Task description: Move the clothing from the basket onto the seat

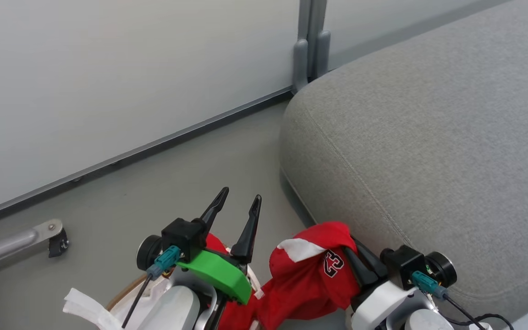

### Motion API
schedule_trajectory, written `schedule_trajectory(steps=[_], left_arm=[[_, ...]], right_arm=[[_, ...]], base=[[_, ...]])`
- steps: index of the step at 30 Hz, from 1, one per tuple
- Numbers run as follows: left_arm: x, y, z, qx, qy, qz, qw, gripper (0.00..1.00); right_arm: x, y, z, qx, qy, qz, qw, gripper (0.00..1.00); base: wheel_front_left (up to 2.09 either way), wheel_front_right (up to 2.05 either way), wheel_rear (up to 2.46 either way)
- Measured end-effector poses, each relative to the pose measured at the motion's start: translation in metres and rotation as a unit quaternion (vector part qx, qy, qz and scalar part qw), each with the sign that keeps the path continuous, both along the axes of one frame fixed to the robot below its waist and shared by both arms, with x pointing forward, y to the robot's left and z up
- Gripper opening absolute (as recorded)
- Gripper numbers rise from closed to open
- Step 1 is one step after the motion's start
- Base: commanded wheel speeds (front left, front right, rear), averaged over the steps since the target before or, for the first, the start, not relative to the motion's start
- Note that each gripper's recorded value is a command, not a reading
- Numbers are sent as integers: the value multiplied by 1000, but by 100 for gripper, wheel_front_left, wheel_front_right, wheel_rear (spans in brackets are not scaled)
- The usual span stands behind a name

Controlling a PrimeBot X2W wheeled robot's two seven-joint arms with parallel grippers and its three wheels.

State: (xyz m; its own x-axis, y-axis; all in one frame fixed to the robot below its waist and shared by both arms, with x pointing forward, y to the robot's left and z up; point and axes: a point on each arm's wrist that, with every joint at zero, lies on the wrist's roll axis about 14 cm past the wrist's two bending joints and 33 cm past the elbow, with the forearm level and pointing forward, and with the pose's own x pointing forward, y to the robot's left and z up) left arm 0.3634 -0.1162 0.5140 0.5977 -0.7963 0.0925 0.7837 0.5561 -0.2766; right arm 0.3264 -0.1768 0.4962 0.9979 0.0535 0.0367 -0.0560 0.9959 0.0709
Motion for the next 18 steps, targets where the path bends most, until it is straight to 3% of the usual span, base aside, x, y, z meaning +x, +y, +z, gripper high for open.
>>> schedule_trajectory(steps=[5,9,12,18], left_arm=[[-11,-27,-5,0,6,-45,999,100],[-25,-45,-16,3,21,-83,996,100],[-30,-52,-26,4,35,-100,994,100],[-25,-55,-44,6,57,-115,992,100]], right_arm=[[-6,-29,11,-15,-12,-44,999,0],[1,-59,36,-69,-38,-65,995,0],[14,-88,64,-132,-61,-75,987,0],[48,-141,142,-248,-117,-101,956,0]], base=[[0,0,0],[0,0,0],[0,0,0],[0,0,0]])
